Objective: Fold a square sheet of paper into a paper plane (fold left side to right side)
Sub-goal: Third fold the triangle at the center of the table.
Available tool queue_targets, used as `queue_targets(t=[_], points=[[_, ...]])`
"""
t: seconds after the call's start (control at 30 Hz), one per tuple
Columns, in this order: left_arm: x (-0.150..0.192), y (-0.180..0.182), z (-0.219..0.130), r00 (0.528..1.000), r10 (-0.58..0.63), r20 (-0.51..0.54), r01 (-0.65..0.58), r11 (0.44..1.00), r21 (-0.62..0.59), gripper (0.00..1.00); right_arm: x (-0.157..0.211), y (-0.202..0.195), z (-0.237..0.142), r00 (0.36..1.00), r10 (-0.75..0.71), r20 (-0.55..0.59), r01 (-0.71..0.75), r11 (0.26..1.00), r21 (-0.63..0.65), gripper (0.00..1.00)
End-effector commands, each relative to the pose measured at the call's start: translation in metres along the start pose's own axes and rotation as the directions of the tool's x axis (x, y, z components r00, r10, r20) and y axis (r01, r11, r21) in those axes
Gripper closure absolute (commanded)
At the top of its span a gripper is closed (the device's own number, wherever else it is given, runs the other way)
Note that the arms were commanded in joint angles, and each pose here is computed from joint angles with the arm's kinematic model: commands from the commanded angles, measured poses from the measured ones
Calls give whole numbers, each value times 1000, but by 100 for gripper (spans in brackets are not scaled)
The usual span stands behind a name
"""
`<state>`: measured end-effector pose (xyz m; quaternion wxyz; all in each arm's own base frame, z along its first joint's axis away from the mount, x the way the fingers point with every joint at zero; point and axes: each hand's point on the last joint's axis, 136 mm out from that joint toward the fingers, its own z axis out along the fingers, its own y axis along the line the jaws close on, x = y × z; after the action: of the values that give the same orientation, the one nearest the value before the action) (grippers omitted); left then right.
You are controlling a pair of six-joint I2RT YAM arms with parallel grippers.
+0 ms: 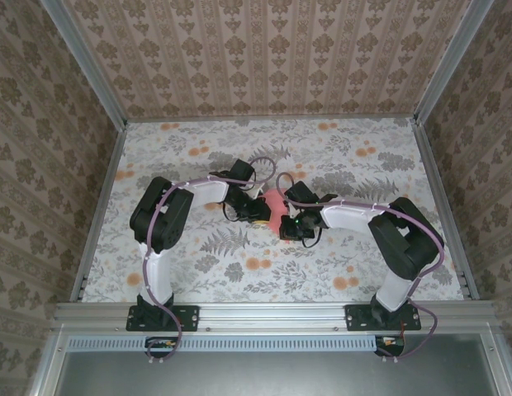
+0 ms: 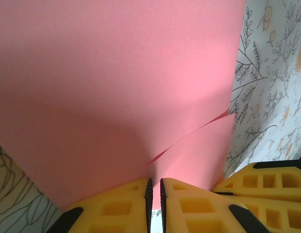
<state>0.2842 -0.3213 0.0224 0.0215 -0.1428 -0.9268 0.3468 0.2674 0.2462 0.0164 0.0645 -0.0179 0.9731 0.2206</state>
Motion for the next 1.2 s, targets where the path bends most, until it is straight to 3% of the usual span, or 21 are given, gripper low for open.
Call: queue_targets(t=[0.0,0.37,0.47,0.73,1.17], points=[[-3,12,2,1000,-6,-8,6,998,-62,83,10,-18,4,998,43,-47,-39,996,74,91],[-20,-21,-36,992,87,92,-84,996,-37,69,26,-36,12,987,116,-108,-106,990,95,92],[-12,-29,-40,989,104,106,-104,995,-4,72,30,-38,14,985,122,-120,-110,989,101,100],[18,-46,-13,987,150,56,-154,985,72,80,32,-41,16,984,120,-133,-105,988,115,100],[23,-40,11,988,154,3,-154,986,58,84,29,-39,16,985,111,-134,-96,989,116,100]])
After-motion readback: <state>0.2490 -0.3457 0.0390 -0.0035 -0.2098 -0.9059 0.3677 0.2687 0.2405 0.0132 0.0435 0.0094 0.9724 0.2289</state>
